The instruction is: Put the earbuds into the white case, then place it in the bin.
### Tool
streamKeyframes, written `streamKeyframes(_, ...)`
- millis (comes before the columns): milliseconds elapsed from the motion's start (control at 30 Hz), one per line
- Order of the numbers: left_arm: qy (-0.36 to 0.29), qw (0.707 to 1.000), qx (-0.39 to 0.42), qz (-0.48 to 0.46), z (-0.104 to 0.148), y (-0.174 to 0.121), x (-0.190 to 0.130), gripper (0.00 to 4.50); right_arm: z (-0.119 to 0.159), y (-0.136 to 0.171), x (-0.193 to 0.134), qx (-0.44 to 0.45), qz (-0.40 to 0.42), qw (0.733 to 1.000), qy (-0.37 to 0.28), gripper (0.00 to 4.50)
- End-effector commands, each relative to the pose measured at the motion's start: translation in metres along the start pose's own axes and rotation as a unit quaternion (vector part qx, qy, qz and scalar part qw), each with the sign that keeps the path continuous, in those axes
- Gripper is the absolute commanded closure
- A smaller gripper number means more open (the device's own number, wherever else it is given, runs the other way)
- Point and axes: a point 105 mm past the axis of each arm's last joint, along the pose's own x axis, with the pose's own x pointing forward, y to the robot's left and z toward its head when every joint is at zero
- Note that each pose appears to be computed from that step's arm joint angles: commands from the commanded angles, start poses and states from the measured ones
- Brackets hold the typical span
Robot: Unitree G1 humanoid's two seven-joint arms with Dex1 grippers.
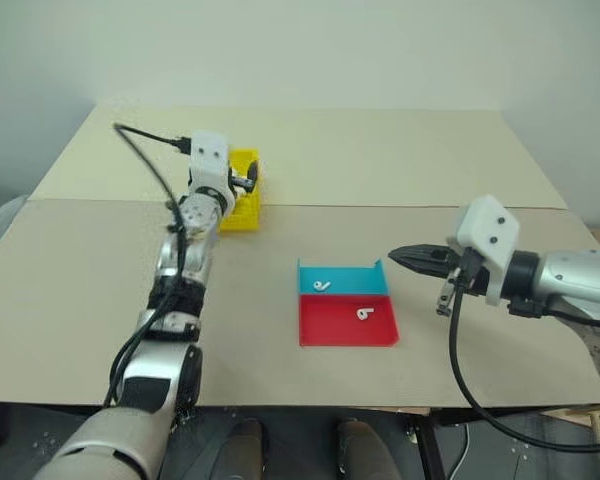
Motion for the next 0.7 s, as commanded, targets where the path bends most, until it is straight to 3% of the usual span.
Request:
streamKeyframes(33, -0.057, 0.992, 0.013, -0.114, 0.036, -0.018, -0.028, 0.08, 0.002, -0.004, -0.018, -0.042, -0.002, 0.999, 0.006, 4.50)
streamKeyframes(300, 0.003, 0.968, 0.034, -0.247, 0.036, -0.031, -0.104, 0.08, -0.022, -0.015, -0.053, -0.051, 0.016, 0.997, 0.052, 4.50)
streamKeyframes(467, 0.067, 0.949, 0.067, -0.300, 0.026, -0.030, -0.149, 0.08, -0.022, -0.016, -0.084, -0.082, 0.049, 0.995, 0.041, 4.50)
streamKeyframes(700, 0.109, 0.937, 0.092, -0.320, 0.017, -0.022, -0.171, 0.08, -0.034, -0.022, -0.094, -0.121, 0.069, 0.989, 0.055, 4.50)
